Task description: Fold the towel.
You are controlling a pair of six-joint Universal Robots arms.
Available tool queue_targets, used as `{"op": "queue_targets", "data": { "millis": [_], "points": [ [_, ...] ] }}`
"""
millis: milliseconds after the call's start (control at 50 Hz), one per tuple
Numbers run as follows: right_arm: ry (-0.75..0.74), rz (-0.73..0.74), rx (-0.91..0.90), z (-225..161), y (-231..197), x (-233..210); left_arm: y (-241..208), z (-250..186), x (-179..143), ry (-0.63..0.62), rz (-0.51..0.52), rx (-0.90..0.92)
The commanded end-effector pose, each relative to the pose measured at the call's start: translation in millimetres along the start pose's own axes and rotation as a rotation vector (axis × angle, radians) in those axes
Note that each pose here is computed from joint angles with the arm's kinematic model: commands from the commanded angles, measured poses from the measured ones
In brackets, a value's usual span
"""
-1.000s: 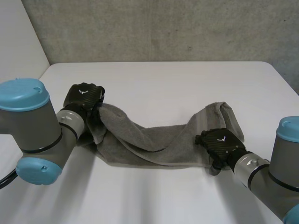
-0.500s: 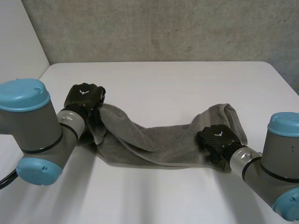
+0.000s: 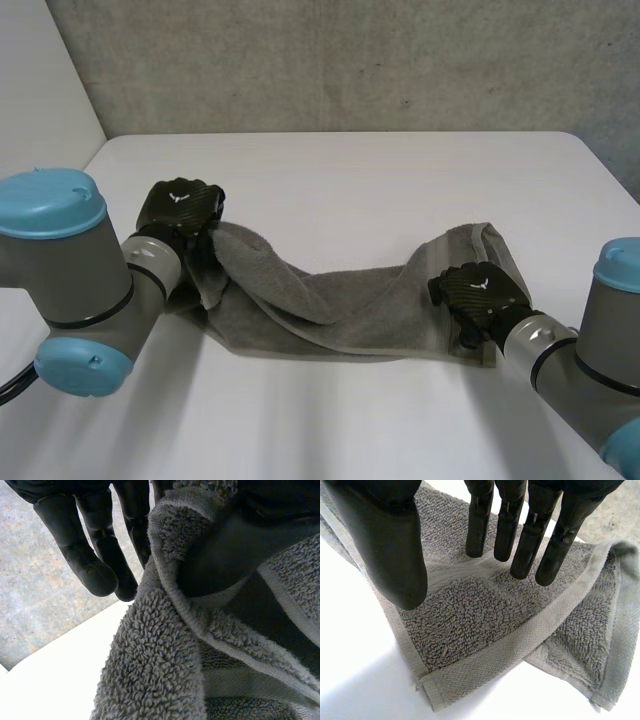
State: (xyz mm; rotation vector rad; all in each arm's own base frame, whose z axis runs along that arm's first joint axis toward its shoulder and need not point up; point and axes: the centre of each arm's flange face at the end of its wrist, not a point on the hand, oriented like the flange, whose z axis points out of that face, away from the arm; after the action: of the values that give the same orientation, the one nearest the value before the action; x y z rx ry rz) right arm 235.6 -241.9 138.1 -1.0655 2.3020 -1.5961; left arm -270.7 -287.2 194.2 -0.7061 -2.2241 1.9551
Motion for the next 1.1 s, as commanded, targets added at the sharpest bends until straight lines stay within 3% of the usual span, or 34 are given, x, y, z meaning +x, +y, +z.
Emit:
{"op": "queue_targets", "data": {
  "millis": [20, 1100],
  "points": [
    [-0.008, -0.001, 0.001, -7, 1, -3, 0, 0, 0, 0.0, 0.0, 0.0],
    [0.013, -0.044, -0.041, 18, 23, 7, 3, -1, 1, 0.005, 0.004, -0.003]
  ]
}}
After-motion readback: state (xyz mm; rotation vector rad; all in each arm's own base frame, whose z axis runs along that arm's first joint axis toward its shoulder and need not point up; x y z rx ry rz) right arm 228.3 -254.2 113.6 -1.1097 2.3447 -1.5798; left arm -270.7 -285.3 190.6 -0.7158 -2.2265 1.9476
